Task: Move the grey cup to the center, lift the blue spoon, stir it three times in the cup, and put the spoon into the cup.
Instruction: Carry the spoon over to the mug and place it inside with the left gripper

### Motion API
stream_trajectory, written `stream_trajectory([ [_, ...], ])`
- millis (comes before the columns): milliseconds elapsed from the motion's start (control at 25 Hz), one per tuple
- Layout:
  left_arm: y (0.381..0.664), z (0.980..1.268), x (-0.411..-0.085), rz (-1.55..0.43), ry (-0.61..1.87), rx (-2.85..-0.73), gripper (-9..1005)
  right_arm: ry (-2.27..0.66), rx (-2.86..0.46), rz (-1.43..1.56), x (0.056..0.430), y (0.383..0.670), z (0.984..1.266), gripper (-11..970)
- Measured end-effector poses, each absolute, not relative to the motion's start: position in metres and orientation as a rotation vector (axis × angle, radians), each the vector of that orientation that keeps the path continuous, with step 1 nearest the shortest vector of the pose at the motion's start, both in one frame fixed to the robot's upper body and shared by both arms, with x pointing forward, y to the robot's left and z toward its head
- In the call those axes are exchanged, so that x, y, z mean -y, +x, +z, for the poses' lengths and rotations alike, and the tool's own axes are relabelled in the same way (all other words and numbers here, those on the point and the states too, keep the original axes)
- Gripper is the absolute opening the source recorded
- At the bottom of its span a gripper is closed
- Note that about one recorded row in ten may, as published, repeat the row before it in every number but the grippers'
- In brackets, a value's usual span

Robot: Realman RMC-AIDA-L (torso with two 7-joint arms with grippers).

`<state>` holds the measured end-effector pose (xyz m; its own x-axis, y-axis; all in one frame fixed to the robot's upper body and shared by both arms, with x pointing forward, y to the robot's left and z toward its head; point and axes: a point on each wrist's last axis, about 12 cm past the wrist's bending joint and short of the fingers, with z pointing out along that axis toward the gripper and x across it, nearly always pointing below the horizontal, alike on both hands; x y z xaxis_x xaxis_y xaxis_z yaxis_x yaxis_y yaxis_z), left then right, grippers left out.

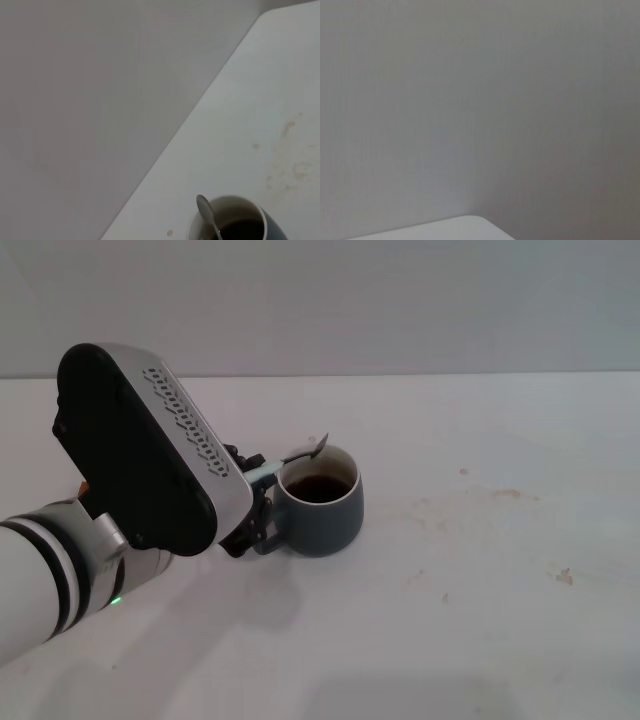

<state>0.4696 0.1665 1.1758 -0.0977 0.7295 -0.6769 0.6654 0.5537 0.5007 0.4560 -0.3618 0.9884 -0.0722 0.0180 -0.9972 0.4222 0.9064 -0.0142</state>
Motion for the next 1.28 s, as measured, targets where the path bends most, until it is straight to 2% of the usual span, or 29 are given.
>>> stream_trajectory([
  [400, 0.473, 1.166, -0.169, 0.094, 1.183, -1.850, 137, 0.347, -1.615, -0.342, 0.361, 0.457, 0.989, -1],
  [920, 0.493, 1.149, -0.176, 0.126, 1.217, -1.913, 138, 0.339, -1.614, -0.328, 0.358, 0.460, 0.990, -1],
  [1280, 0.498, 1.146, -0.169, 0.121, 1.255, -1.898, 137, 0.331, -1.613, -0.322, 0.356, 0.462, 0.990, -1],
])
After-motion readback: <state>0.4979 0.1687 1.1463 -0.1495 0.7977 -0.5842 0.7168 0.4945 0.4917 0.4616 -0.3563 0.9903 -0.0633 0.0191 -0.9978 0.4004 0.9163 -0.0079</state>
